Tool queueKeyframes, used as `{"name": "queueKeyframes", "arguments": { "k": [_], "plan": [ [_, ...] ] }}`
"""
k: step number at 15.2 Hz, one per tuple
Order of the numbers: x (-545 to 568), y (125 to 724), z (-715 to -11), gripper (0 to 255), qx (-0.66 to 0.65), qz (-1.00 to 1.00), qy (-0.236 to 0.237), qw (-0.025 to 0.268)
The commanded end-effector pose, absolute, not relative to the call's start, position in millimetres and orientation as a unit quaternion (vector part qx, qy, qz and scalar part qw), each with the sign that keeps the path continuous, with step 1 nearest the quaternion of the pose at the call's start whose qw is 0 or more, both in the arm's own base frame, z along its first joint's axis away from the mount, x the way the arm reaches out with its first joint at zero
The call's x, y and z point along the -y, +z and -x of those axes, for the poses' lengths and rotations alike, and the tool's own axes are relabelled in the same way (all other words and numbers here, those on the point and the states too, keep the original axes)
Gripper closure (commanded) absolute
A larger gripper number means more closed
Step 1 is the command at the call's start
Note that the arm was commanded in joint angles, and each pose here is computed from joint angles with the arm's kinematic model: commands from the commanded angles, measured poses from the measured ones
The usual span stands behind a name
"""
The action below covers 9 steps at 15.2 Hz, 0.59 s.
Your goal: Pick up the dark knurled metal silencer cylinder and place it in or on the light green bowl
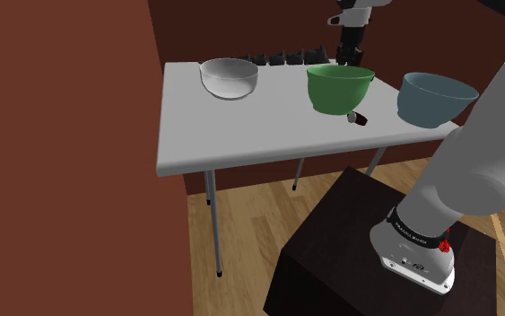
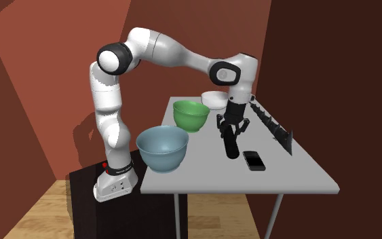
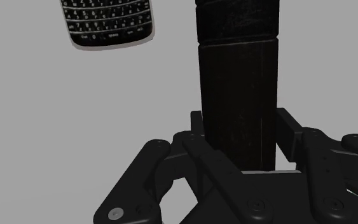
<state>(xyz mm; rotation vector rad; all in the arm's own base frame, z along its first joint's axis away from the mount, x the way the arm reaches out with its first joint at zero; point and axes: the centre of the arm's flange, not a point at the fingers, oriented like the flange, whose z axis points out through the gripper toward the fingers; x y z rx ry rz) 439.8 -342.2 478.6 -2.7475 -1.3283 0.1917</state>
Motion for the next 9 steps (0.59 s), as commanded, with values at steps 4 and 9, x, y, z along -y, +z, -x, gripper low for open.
{"name": "queueKeyframes", "arguments": {
  "k": [4,9],
  "plan": [
    [342.1,505.8,-438.8,255,0.434,0.898,0.063,0.042],
    [342.1,532.2,-438.8,255,0.434,0.898,0.063,0.042]
  ]
}}
